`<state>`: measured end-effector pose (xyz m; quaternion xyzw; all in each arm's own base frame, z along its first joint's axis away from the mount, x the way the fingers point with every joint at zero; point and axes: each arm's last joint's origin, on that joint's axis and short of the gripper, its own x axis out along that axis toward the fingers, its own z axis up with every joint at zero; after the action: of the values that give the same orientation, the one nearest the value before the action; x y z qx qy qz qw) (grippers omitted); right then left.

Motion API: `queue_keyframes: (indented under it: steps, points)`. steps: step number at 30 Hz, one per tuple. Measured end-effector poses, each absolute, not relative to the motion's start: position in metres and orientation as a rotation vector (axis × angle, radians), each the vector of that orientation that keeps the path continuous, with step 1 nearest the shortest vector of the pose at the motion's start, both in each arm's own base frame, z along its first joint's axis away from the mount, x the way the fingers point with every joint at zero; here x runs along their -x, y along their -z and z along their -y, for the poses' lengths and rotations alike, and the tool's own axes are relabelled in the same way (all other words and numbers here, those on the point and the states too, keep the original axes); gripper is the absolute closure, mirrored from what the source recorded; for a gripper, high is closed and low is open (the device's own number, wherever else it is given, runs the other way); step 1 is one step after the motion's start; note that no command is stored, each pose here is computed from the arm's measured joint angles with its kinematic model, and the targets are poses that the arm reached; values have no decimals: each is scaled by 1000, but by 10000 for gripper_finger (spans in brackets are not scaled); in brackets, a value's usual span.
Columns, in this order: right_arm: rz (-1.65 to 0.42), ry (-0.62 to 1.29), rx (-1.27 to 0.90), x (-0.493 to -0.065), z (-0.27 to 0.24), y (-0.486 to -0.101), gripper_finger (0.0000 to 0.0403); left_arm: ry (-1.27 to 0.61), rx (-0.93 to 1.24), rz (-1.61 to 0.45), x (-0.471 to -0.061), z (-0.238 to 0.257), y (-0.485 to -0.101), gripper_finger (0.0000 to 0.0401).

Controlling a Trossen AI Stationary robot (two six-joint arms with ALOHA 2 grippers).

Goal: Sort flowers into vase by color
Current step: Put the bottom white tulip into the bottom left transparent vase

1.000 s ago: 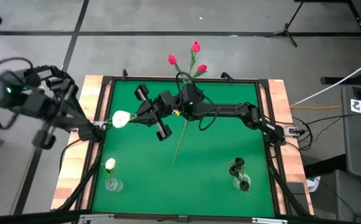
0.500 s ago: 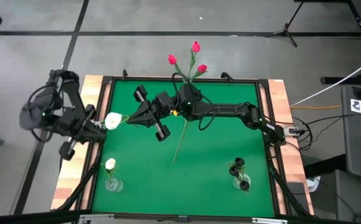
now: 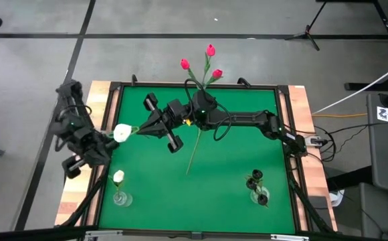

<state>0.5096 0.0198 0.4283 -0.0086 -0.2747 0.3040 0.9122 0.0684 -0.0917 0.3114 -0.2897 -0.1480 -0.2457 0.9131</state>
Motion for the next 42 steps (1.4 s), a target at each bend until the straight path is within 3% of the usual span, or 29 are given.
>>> queue_keyframes:
  steps: [6,21,27,33,42]
  points:
    - [555,-640,2,-510,-20,-428,395,487,639,364,-90,81,-280,401]
    - [540,-699,-2,-509,-31,-427,395,523,606,385,-120,8,-282,401]
    - [553,-589,-40,-511,-28,-428,395,513,460,327,-117,-16,-279,401]
    - [484,-440,-70,-517,-23,-421,395,365,353,283,-113,-34,-284,391]
    - [418,-283,-45,-523,-9,-414,395,151,322,79,-95,-40,-296,340]
